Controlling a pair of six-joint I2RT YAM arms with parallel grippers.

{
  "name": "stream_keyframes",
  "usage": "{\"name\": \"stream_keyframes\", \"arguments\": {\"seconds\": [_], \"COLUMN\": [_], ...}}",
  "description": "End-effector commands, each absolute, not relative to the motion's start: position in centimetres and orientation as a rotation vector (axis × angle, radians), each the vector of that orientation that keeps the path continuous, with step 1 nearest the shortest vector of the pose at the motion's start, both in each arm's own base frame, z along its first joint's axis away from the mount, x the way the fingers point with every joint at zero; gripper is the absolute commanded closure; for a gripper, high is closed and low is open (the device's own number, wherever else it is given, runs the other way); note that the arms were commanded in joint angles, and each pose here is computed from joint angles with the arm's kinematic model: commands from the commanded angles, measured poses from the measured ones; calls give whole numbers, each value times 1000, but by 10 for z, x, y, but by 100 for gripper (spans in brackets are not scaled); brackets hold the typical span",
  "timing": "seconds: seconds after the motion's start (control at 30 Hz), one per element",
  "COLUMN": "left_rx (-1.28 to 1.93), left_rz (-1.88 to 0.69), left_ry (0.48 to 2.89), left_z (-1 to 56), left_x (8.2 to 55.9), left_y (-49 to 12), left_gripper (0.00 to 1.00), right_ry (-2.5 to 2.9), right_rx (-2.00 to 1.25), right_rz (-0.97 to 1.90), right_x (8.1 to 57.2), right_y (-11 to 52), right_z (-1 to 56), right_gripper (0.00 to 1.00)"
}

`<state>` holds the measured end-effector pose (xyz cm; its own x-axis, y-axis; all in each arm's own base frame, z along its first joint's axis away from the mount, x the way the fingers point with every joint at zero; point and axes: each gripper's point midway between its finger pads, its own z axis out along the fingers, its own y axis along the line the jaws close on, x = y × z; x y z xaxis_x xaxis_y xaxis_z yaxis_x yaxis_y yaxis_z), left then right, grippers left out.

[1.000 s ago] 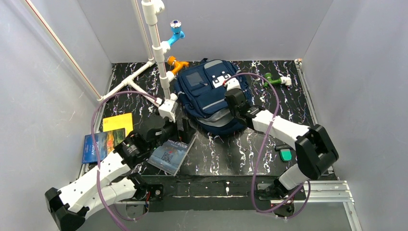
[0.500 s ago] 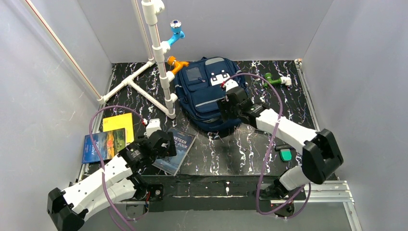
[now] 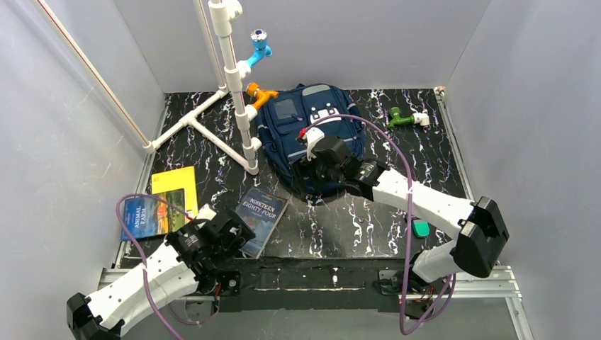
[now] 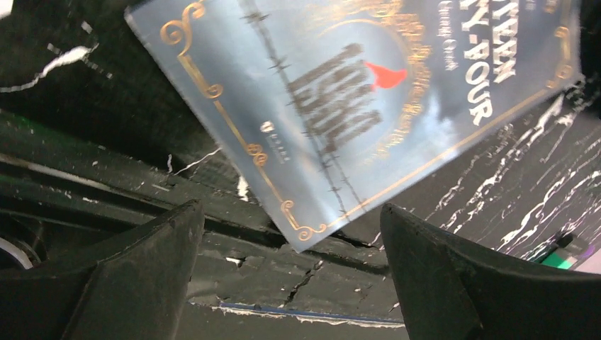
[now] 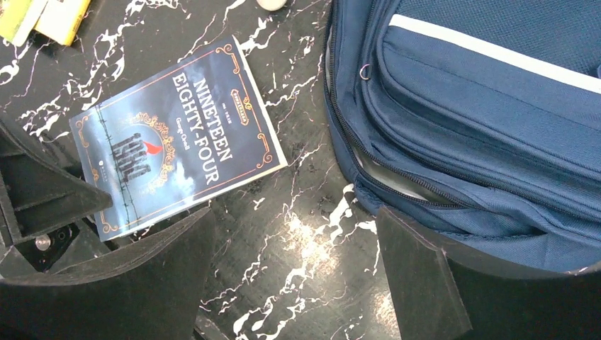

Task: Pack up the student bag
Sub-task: Place the student bag at the center of the board.

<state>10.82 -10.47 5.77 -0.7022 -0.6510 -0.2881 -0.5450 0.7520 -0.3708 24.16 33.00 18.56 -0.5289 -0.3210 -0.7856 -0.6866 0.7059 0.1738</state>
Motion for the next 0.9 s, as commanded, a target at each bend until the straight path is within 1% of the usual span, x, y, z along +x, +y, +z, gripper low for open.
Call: {"name": "stream_keyframes", "arguments": {"seconds": [0.0,0.07,0.17,0.27,0.3,0.37,0.4,0.47,0.6,0.63,0.67,0.7,0.73,0.77,0.87], "left_rx": [-1240,-1294,-1331,-1341,-1341,-1336,-1329,-1332,-1386,-1402,-1402,-1389,-1367,-1355,-1261], "left_rz": [-346,-336,-324,-323,-322,-332,-333,-316,-271,-268,-262,-258,-248,-238,-257], "left_ry": [2503,2460,2390,2318,2304,2285,2284,2290,2321,2327,2325,2322,2322,2317,2296], "left_z": [40,34,27,27,25,24,25,23,13,11,11,12,12,14,28], "left_x": [95,100,110,122,124,129,130,129,121,120,120,122,122,123,131], "left_y": [-98,-96,-92,-89,-89,-90,-90,-90,-90,-91,-90,-89,-88,-85,-83], "left_gripper": [8,9,17,19,22,37,41,43,61,68,72,78,87,100,100], "right_ry": [2118,2116,2125,2142,2148,2154,2156,2161,2161,2164,2170,2175,2181,2187,2208], "right_rx": [-721,-714,-707,-706,-707,-710,-711,-713,-709,-708,-709,-711,-713,-717,-730], "right_rz": [660,675,689,690,689,682,678,667,667,669,669,670,668,665,671], "right_x": [250,249,247,243,242,241,240,240,241,241,241,241,241,241,238], "right_y": [342,343,344,343,343,341,340,339,340,341,342,343,343,344,345], "right_z": [193,193,187,179,177,173,172,170,169,168,167,165,163,161,155], "right_gripper": [9,9,9,9,10,10,10,10,10,10,10,10,10,10,10]}}
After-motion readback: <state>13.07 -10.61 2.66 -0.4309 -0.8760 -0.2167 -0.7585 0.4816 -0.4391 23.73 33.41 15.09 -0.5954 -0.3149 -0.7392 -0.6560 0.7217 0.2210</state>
